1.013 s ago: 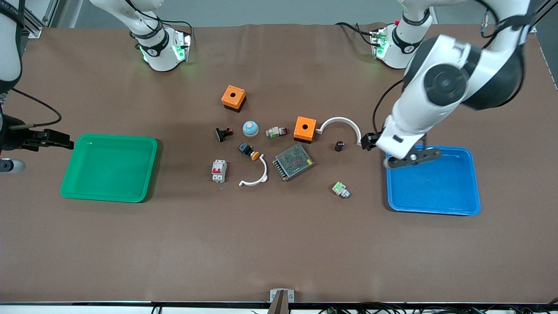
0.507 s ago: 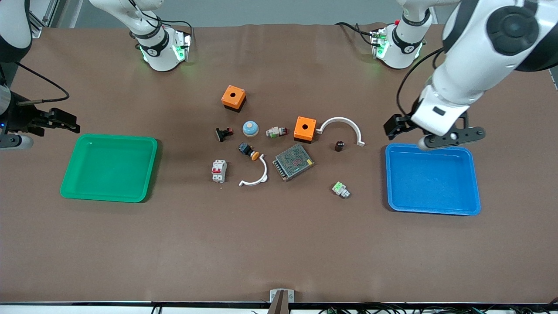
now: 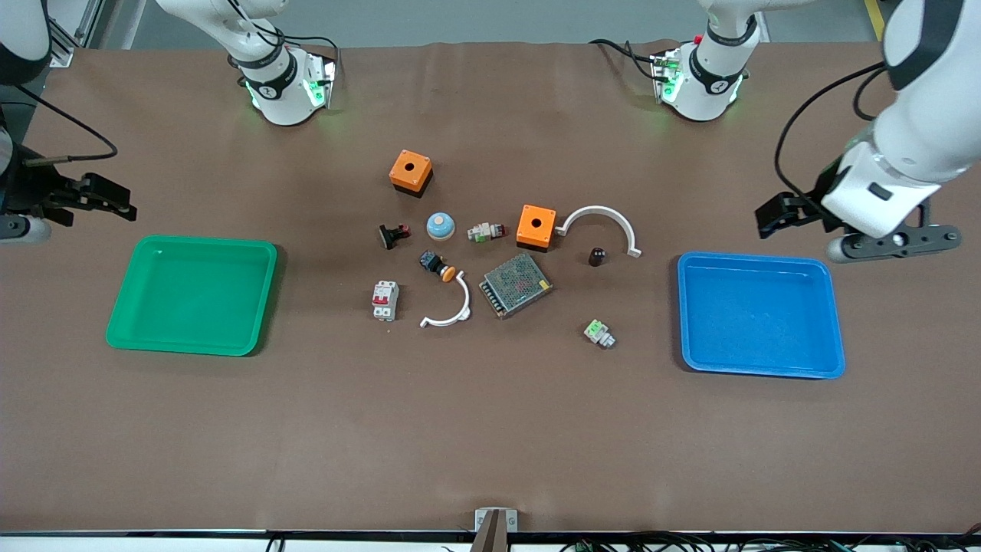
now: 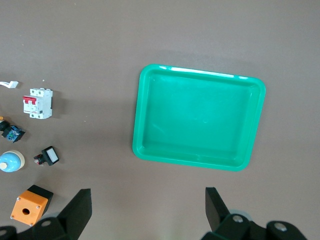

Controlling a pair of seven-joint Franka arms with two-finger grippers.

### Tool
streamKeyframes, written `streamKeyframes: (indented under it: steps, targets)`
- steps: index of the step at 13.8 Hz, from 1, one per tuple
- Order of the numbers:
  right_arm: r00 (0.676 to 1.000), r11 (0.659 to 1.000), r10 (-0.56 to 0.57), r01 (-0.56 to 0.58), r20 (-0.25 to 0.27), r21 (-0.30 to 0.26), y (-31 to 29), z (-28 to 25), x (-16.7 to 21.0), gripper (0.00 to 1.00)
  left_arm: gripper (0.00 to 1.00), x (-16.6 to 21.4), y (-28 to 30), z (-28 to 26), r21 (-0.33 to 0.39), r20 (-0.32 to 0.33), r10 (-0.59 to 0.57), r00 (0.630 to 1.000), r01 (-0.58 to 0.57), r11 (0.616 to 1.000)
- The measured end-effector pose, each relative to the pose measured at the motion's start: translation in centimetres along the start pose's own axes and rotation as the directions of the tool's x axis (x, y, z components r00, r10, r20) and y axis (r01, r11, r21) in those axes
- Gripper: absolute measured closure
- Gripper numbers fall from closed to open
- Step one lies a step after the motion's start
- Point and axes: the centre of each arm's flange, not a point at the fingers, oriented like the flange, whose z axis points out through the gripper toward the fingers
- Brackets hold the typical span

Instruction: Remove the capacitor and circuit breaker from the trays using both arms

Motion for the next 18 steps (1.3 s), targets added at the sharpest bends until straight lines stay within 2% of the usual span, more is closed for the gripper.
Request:
streamKeyframes:
  steps: [3, 7, 11, 13, 18]
  targets:
    - [1.000, 1.000, 0.002, -0.002, -0.019, 0.000, 0.0, -1.1, -0.9, 0.00, 0.01, 0.4, -2.8, -0.4, -0.017, -0.002, 0.004, 1.000, -0.004, 1.000]
    - [1.000, 1.000, 0.000, 0.000, -0.019, -0.001, 0.0, -1.0, -0.8, 0.00, 0.01, 0.9, -5.9, -0.4, -0.015, -0.001, 0.015, 1.000, -0.015, 1.000]
    - [1.000, 1.000, -0.007, 0.007, -0.021, -0.017, -0.2, -1.0, -0.8, 0.00, 0.00, 0.9, -6.4, -0.4, -0.015, 0.002, 0.021, 1.000, -0.021, 1.000]
    - [1.000, 1.000, -0.009, 0.008, -0.024, -0.020, -0.2, -1.0, -0.7, 0.00, 0.00, 0.2, -6.4, -0.6, -0.013, 0.009, 0.022, 1.000, -0.022, 1.000]
    - [0.999, 1.000, -0.007, 0.007, -0.040, -0.013, -0.2, -1.1, -0.6, 0.00, 0.00, -2.4, -7.2, -3.6, -0.013, -0.028, 0.014, 1.000, -0.014, 1.000]
